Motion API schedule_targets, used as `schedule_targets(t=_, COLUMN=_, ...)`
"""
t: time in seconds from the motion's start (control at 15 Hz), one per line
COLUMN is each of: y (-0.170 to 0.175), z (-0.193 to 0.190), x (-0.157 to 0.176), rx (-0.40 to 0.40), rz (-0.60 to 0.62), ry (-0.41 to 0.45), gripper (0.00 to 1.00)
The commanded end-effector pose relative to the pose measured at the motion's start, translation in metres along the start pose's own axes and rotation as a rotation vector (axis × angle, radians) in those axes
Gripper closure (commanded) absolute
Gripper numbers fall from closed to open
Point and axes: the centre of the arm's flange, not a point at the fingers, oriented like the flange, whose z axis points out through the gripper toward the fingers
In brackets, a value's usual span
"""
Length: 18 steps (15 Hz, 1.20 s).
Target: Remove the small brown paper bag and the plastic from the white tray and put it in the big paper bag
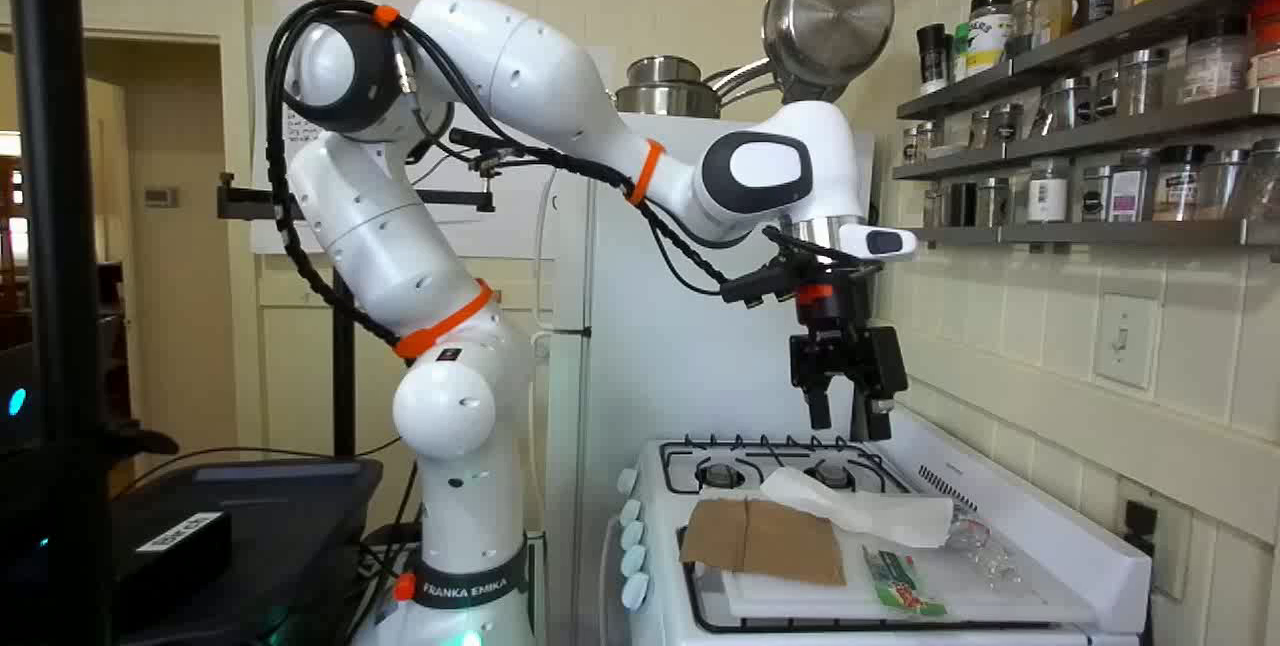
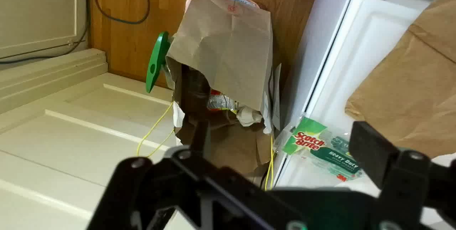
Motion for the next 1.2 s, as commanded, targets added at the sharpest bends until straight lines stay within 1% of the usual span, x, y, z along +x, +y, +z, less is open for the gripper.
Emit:
schedule_targets(t=0.0, y=0.0, z=0.0, x=0.0, rx=0.0, rz=0.0, ry=0.0, gripper=0.0)
schedule_targets(t=0.27, y=0.0, z=0.0, x=0.0, rx=0.0, rz=0.0, ry=0.0, gripper=0.0)
schedule_targets(t=0.33, y=-0.008, z=0.008, x=0.006, rx=0.01, rz=-0.004, ry=-0.002, gripper=0.0)
schedule_targets(t=0.4, y=-0.019, z=0.02, x=0.014, rx=0.007, rz=-0.037, ry=-0.022, gripper=0.0)
schedule_targets(t=0.47, y=-0.034, z=0.03, x=0.022, rx=0.02, rz=-0.069, ry=-0.032, gripper=0.0)
schedule_targets(t=0.6, y=-0.064, z=0.042, x=0.036, rx=0.049, rz=-0.109, ry=-0.031, gripper=0.0)
schedule_targets(t=0.67, y=-0.079, z=0.048, x=0.043, rx=0.059, rz=-0.12, ry=-0.02, gripper=0.0)
schedule_targets(t=0.87, y=-0.114, z=0.061, x=0.059, rx=0.129, rz=-0.108, ry=0.048, gripper=0.0)
schedule_targets(t=1.0, y=-0.13, z=0.072, x=0.067, rx=0.203, rz=-0.094, ry=0.081, gripper=0.0)
schedule_targets(t=1.07, y=-0.116, z=0.057, x=0.059, rx=0.145, rz=-0.107, ry=0.061, gripper=0.0)
schedule_targets(t=1.13, y=-0.12, z=0.061, x=0.062, rx=0.151, rz=-0.111, ry=0.059, gripper=0.0)
